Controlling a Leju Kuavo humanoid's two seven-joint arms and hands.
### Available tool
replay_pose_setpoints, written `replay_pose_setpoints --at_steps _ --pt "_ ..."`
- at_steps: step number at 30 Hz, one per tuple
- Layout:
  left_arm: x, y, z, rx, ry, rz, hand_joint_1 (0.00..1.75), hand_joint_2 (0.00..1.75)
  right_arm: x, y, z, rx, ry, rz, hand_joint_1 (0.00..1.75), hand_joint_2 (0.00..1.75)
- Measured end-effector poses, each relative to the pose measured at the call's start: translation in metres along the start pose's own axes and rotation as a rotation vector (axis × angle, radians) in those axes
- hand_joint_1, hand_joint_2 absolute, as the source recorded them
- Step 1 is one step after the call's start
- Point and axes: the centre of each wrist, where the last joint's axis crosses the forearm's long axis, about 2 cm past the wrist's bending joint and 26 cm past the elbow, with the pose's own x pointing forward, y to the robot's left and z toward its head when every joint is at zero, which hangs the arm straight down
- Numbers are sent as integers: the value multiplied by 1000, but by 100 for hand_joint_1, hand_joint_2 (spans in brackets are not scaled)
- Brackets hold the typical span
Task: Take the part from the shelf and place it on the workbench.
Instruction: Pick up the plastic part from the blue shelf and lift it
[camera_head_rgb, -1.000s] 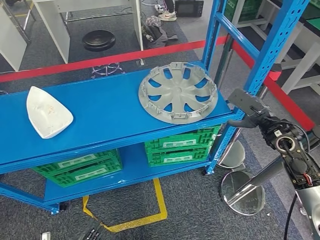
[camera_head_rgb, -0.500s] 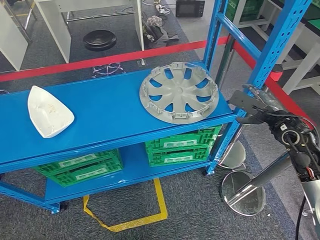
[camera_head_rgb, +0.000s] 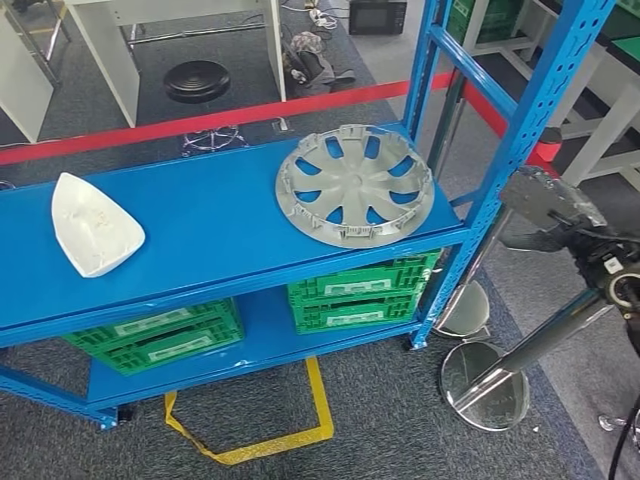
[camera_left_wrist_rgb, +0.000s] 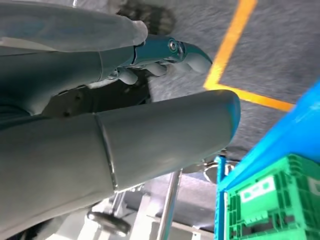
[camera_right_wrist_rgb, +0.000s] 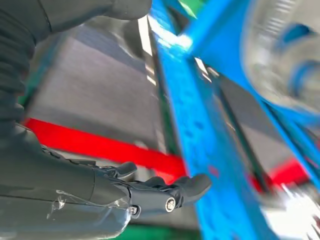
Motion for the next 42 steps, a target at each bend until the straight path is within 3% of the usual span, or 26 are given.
replay_pose_setpoints --at_steps 3,5,7,13,20,38,42 --pt "22 9 5 -43 -184 -142 0 0 12 28 -6 -52 -119 15 0 175" --pt "37 8 2 -65 -290 -209 0 0 19 43 -10 -37 -164 21 0 87" --pt "47 4 -3 -81 -330 -268 0 0 27 52 -13 -8 -187 9 0 0" --pt "59 -32 -34 -158 -355 -414 0 0 60 66 -25 70 -225 -64 0 0" --pt "46 -74 -63 -171 -347 -501 0 0 101 72 -48 50 -351 -132 0 0" --pt "34 -88 -70 -223 -317 -529 0 0 116 92 -57 100 -362 -146 0 0" --pt "31 -90 -71 -206 -327 -542 0 0 125 97 -62 109 -410 -168 0 175"
